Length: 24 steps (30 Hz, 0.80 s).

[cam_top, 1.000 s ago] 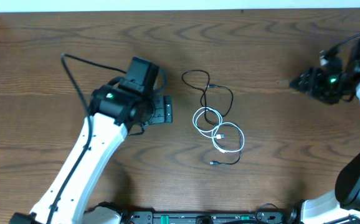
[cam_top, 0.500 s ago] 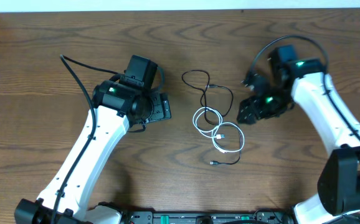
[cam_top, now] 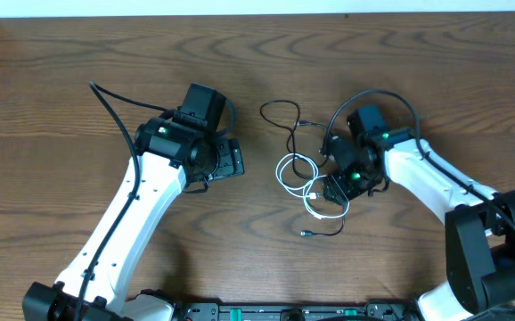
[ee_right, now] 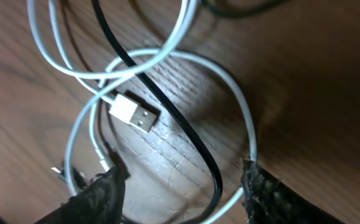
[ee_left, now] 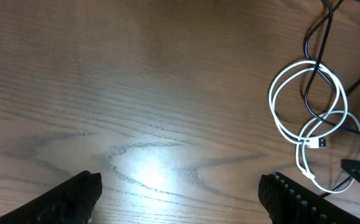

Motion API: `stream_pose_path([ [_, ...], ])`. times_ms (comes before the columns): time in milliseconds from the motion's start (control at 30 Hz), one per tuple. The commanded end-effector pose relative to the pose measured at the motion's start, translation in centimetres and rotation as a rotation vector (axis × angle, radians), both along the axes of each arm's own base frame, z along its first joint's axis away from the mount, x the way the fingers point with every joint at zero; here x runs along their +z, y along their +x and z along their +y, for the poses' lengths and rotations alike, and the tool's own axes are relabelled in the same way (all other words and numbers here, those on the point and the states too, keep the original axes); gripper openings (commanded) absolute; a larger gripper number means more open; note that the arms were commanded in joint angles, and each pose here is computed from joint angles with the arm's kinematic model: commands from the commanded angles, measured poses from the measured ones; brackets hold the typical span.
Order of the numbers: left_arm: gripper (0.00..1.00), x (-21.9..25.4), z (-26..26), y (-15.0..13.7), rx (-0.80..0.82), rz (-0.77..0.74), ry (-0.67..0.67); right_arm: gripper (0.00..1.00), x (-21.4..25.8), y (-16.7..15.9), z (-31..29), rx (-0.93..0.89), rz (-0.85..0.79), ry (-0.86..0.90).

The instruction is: Untangle cables

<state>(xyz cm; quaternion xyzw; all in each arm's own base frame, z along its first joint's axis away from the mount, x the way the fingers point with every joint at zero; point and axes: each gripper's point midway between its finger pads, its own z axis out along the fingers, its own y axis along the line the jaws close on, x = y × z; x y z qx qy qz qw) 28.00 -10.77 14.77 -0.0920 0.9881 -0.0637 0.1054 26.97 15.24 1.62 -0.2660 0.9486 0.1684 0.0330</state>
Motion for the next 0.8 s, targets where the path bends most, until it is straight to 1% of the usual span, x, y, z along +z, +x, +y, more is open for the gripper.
stream_pose_path([
  [0,0.85,-0.3,0.5,-0.1,0.014,0.009,0.015,0.49,-1.1,-0.9,-0.1,-0.040,0.033,-0.005],
  [100,0.85,-0.3,0.5,-0.1,0.014,0.009,0.015,0.41,-1.1,-1.6,0.8,-0.034,0.057,0.055],
  [167,0.85,-0.3,0.5,-0.1,0.014,0.009,0.015,0.27,-0.6,-1.8,1.9,-0.028,0.074,0.121],
  [267,0.85,-0.3,0.5,-0.1,0.014,0.009,0.015,0.02,0.1,-1.7,3.1,-0.018,0.077,0.202],
  [367,0.85,-0.3,0.5,-0.1,0.014,0.009,0.016,0.01,1.0,-1.6,4.6,-0.003,0.079,0.298],
  [567,0.85,-0.3,0.5,-0.1,0.014,0.009,0.016,0.01,4.4,-1.0,7.6,0.056,0.061,0.560],
  [633,0.85,-0.3,0.5,-0.1,0.014,0.010,0.016,0.01,7.1,0.3,8.2,0.079,0.015,0.691],
  [767,0.85,-0.3,0.5,-0.1,0.014,0.010,0.016,0.01,13.3,3.4,7.6,0.102,-0.113,0.865],
])
